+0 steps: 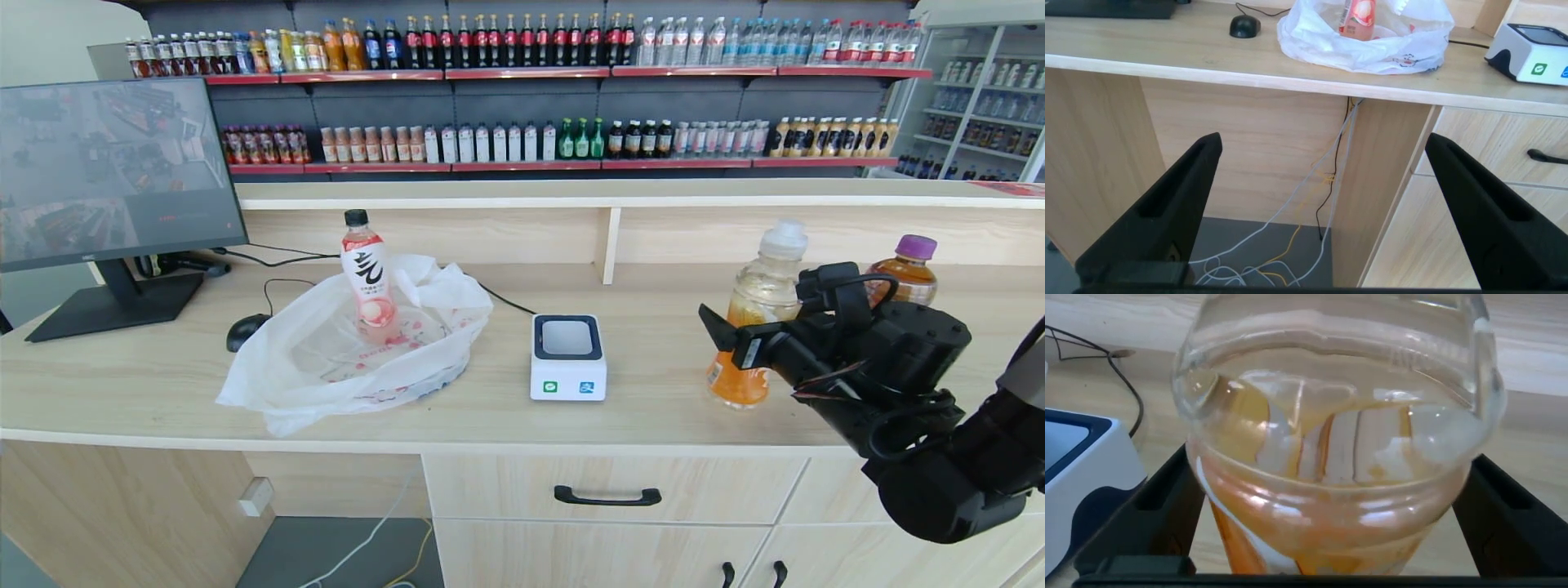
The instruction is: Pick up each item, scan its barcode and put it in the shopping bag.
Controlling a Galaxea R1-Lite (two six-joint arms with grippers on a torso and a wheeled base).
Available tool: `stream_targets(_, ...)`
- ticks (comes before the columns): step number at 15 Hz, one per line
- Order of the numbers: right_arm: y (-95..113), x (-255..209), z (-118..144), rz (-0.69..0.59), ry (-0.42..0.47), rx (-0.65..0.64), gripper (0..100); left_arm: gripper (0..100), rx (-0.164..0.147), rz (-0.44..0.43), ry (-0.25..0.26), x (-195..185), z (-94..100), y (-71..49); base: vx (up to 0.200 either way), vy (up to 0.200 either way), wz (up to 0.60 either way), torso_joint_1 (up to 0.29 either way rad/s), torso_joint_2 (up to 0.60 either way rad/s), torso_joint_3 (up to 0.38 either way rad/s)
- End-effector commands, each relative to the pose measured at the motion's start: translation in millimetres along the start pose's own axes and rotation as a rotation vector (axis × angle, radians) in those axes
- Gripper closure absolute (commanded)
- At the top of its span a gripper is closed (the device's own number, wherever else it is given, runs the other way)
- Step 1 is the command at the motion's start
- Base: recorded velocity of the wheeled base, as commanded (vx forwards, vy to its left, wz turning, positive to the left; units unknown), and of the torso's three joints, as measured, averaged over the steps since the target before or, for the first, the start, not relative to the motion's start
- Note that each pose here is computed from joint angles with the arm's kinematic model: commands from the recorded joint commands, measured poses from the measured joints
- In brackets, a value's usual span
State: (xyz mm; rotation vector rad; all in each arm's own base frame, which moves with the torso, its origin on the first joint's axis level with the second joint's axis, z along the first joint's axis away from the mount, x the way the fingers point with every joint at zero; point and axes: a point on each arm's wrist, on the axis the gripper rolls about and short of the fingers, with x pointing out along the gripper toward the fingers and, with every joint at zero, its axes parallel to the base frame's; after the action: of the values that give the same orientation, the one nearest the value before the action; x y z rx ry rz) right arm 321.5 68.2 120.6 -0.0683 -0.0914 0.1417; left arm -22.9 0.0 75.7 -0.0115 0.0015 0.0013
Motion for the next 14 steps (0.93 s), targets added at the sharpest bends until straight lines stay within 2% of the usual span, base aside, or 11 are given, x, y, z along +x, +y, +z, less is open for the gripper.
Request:
stream_targets(1, -0.1, 0.4, -0.2, 0.0, -0.003, -0.001, 100, 0, -0.001, 0.0, 0.0, 0.0, -0.1, 0.0, 0.0, 0.0, 0.0, 0.0, 0.0, 0.0)
stream_targets(14, -0.4, -8.5, 9.1, 0.005, -0.026, 0.021, 100, 0, -0.001, 0.0, 0.0, 0.0, -0.1, 0.0, 0.0, 0.0, 0.0, 0.0, 0.0, 0.0)
